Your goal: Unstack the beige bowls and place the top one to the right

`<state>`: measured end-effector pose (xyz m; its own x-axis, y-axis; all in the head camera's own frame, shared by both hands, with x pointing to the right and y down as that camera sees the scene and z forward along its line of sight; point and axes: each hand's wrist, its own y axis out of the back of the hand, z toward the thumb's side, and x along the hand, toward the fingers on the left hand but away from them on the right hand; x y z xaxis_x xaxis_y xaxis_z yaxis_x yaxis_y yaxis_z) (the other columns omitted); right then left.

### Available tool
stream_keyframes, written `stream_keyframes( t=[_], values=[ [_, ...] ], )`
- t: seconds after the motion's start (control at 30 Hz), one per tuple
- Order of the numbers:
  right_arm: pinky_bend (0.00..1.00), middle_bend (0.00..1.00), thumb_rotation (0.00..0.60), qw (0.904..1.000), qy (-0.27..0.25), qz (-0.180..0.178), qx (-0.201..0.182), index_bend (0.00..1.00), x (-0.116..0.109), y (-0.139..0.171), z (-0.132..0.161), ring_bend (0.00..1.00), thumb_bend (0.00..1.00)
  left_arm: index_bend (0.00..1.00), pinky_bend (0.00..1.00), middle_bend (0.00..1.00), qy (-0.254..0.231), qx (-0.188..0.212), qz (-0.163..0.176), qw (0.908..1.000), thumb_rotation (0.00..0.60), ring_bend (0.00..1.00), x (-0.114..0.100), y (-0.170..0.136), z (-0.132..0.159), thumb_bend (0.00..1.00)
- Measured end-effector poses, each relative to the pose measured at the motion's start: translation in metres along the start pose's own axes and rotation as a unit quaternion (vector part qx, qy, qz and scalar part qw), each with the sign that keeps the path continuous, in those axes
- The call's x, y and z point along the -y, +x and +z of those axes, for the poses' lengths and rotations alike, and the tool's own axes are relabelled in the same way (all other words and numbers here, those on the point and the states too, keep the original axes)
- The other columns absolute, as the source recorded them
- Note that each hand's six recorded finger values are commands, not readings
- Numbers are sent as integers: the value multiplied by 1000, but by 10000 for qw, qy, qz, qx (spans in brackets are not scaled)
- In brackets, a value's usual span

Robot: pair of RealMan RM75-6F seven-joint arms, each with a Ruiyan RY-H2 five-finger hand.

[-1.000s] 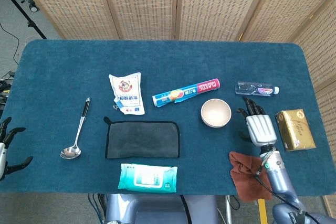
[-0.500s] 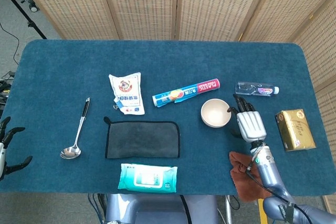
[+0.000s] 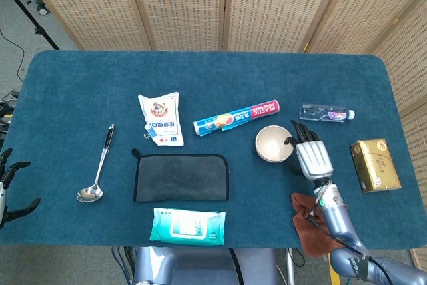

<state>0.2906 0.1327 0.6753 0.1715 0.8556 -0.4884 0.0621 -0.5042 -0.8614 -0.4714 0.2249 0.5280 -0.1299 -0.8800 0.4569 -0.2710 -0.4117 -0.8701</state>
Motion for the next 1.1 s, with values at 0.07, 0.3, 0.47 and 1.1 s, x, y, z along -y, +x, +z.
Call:
stream_keyframes(
  t=[0.07, 0.3, 0.47, 1.1],
  values=[
    [160, 13, 600, 10000, -10, 10, -4, 368, 1, 0, 1, 0, 260, 264, 50, 0, -5, 1, 7, 10000, 600, 0, 0, 0, 0, 177],
    [160, 13, 600, 10000, 9, 34, 1, 385, 4, -2, 2, 0, 260, 264, 50, 0, -17, 0, 20, 10000, 600, 0, -1, 0, 0, 177],
    [160, 13, 600, 10000, 39, 57, 0, 414, 6, -2, 1, 0, 260, 264, 50, 0, -14, 6, 12, 10000, 600, 0, -1, 0, 0, 176],
    [181, 13, 600, 10000, 80, 48, 22, 424, 7, -7, 1, 0, 260, 264, 50, 0, 2, 19, -4, 10000, 600, 0, 0, 0, 1, 177]
  ],
)
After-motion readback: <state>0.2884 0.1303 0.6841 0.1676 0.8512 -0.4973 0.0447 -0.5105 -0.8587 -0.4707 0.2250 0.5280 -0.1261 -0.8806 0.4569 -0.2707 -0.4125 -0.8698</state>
